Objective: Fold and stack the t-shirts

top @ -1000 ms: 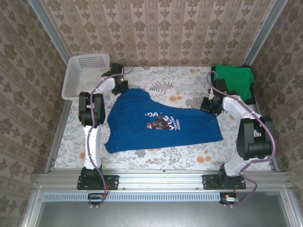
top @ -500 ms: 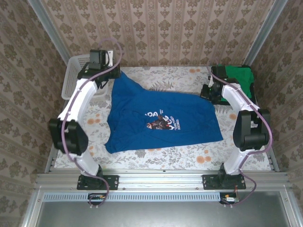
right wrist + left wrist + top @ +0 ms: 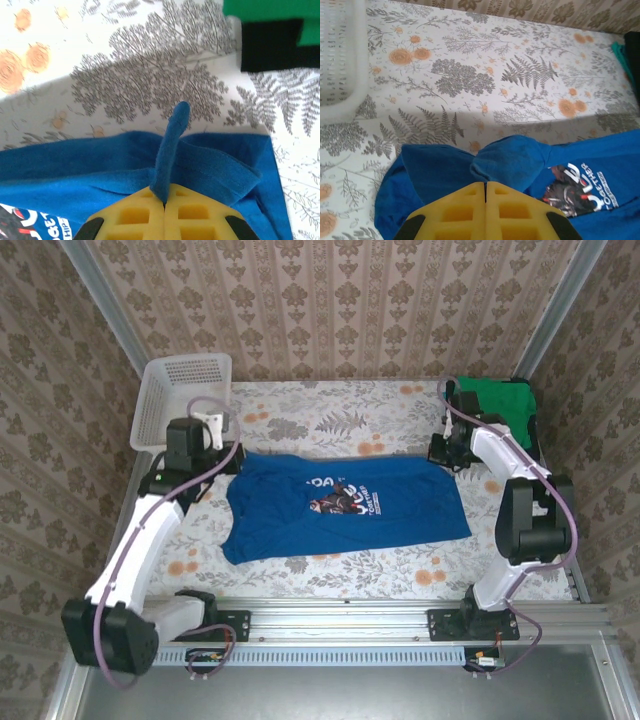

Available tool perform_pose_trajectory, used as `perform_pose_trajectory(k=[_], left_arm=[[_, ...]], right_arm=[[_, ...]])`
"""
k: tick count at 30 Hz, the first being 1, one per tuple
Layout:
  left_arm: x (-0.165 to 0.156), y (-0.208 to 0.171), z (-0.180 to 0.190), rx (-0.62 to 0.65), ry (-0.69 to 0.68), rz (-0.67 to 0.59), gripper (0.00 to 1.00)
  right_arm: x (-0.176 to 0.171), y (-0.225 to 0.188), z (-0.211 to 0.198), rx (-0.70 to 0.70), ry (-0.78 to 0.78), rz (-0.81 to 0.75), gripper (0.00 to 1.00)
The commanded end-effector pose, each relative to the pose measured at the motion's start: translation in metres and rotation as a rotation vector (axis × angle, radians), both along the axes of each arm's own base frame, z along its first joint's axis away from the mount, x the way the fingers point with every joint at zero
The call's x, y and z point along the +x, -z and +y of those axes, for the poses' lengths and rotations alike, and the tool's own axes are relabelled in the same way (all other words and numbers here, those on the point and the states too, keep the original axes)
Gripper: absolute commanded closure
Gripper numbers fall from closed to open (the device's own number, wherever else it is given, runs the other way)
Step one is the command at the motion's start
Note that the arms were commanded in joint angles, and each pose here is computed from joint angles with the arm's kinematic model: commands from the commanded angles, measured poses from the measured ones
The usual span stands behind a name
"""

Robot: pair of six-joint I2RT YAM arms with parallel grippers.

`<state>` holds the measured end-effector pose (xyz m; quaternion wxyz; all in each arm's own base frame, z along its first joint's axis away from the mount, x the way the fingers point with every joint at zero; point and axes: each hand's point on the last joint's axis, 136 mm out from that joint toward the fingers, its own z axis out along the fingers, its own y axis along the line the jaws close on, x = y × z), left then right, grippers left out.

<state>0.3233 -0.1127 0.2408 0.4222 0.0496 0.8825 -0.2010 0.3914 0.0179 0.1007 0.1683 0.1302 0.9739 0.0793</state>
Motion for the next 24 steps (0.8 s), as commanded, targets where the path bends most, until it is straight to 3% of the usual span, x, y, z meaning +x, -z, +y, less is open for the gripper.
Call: perform_pose_trajectory(k=[1,6,11,15,18,21,24], left_arm=[[-0.023,0.013,0.008,-0.027,-0.026,0.022,1.0],[-0.028,0.028,0.021,-0.023,-0.076,0.029,1.0],[0.007,0.005,0.014,-0.026,-0.051,-0.014,1.0],[0.037,-0.019,0.01,-0.009,-0.026,-0.049,1.0],[0.04,-0.019,0.007,-0.007,-0.007,-0.041,1.0],[0.027,0.002,0.005,-0.028,0.0,-0.008,1.0],[0.008,0.028,0.009,-0.038,-0.022,0.042,1.0]], right_arm=[[-0.017,-0.001,-0.008,-0.026,0.017,0.001,0.94],[0.002,-0.008,0.003,0.036,0.003,-0.03,0.95],[0.057,-0.033,0.004,0.015,-0.052,-0.07,0.97],[0.096,-0.054,-0.003,-0.078,-0.136,-0.101,0.96],[0.089,-0.051,0.0,-0.121,-0.162,-0.077,0.9],[0.055,-0.026,0.011,-0.166,-0.191,-0.043,0.78],[0.011,0.001,0.019,-0.12,-0.156,0.025,0.62]])
